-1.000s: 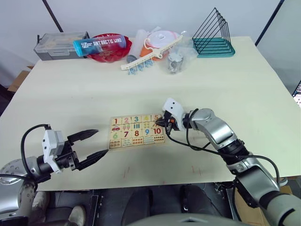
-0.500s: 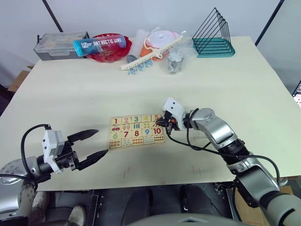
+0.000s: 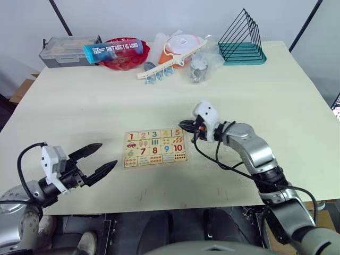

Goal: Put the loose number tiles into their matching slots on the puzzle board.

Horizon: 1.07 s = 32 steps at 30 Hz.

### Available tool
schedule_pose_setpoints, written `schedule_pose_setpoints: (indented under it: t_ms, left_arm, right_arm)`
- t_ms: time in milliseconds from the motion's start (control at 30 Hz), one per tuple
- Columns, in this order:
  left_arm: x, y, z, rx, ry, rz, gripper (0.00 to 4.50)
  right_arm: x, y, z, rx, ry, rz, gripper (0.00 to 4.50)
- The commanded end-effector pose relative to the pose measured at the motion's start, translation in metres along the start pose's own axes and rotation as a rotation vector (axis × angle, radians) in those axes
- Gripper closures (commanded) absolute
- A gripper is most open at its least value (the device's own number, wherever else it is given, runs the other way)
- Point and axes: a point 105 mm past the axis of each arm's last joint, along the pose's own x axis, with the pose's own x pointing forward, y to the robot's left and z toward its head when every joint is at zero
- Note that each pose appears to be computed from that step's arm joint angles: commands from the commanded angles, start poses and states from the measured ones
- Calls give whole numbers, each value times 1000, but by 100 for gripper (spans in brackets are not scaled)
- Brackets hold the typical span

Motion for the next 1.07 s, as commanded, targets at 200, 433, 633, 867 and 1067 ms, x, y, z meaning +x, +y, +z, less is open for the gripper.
schedule_pose_setpoints:
  t_ms: [200, 433, 633, 867, 1067]
  left_arm:
    - [-12, 10, -1, 22, -3, 176, 0]
    - [-10, 11, -16, -12, 36, 225, 0]
    - [-9, 3, -32, -49, 123, 204, 0]
    - [-2, -5, -44, -64, 171, 174, 0]
    - [-1, -8, -49, -61, 185, 166, 0]
  right_arm:
    - [-89, -14, -17, 22, -142, -292, 427]
    - [-154, -3, -61, 73, -101, -522, 427]
    - [-193, 21, -76, 98, -105, -581, 209]
    - [-222, 34, -81, 112, -131, -627, 12]
    - [-224, 35, -83, 103, -128, -608, 12]
